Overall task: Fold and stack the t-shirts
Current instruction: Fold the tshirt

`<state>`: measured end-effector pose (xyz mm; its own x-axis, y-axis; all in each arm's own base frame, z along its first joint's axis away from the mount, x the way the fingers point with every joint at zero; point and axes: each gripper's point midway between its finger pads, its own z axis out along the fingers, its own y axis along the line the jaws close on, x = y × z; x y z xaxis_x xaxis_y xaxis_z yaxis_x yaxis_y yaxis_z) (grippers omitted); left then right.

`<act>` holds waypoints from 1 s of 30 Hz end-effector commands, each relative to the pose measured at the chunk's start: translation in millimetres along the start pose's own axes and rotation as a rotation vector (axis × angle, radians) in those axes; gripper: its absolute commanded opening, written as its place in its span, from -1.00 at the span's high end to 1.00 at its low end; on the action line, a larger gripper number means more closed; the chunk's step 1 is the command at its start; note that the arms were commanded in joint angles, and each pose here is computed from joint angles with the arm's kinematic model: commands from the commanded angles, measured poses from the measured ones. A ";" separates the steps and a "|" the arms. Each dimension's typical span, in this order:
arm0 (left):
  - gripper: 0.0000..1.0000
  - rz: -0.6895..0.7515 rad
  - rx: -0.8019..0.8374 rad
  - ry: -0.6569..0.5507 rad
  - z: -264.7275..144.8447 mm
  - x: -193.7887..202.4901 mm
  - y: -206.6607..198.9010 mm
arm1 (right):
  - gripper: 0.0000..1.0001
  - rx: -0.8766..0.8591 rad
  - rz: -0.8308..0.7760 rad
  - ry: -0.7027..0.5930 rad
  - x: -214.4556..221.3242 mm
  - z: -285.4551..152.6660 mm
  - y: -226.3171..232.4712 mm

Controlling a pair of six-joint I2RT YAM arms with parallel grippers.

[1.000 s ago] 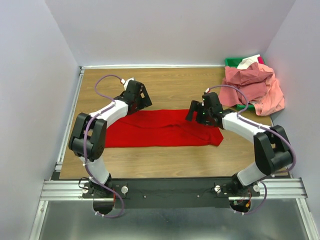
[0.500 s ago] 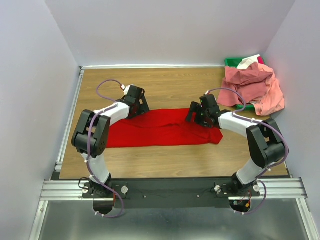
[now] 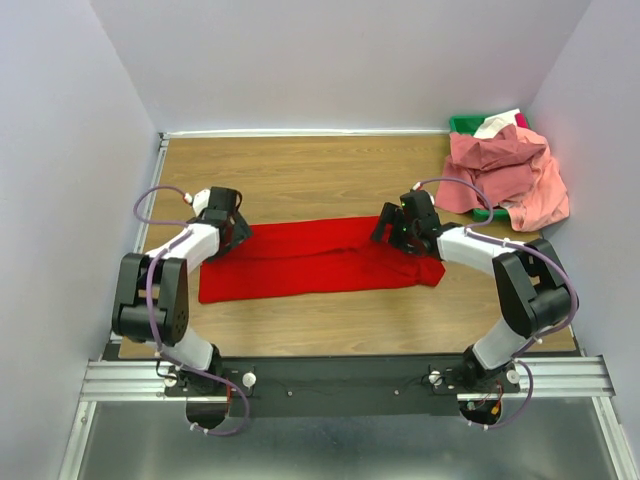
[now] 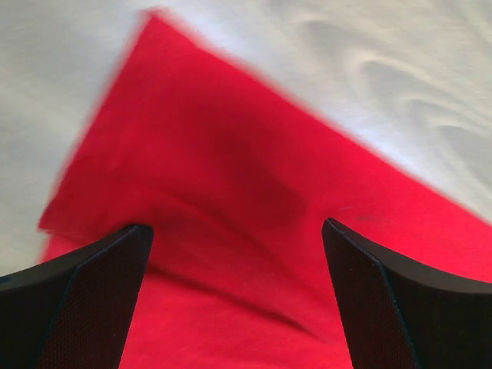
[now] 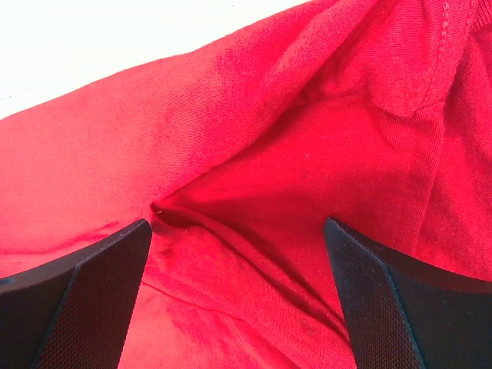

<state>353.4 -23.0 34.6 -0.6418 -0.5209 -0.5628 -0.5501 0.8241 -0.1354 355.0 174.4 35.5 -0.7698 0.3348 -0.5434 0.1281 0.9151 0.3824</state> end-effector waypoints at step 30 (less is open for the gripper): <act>-0.97 0.149 0.295 0.069 -27.8 52.3 -82.3 | -1.00 0.110 0.023 0.102 27.2 -13.1 -38.2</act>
<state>345.8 -111.2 46.1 -0.7215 -0.4195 -0.5508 -0.3243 0.9076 -0.2664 322.4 158.6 45.1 -0.7868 0.3311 -0.5209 0.1431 0.9188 0.3678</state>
